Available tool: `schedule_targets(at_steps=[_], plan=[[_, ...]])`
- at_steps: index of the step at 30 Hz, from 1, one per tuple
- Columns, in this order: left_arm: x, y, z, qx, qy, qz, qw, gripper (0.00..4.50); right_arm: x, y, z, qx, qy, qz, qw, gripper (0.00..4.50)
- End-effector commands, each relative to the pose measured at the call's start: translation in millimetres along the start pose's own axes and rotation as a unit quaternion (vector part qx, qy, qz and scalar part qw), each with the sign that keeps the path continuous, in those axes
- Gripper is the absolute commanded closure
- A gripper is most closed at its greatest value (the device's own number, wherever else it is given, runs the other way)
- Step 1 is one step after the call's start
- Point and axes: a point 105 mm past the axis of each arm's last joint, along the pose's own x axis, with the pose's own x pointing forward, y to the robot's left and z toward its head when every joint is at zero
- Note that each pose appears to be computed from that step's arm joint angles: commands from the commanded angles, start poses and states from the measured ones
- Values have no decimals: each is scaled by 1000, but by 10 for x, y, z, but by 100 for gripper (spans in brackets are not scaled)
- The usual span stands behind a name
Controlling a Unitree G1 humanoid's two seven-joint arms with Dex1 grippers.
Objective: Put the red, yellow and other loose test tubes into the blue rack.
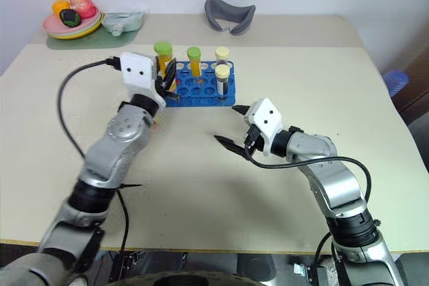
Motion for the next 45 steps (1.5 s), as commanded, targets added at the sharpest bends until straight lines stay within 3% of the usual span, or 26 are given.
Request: schedule_targets(at_steps=[1,9,22,45], plan=[[92,-157,114,12,-71,-29,997,367,17,-45,122,-19,-25,-15,999,0],[174,-333,-40,-10,-81,-66,994,367,-21,-59,121,-10,-30,-34,999,0],[191,-362,-248,-4,-56,-61,997,367,-28,-69,142,-12,-31,-40,999,0],[109,-352,-311,0,-46,-51,998,367,-10,-52,144,-10,-31,-32,999,0]])
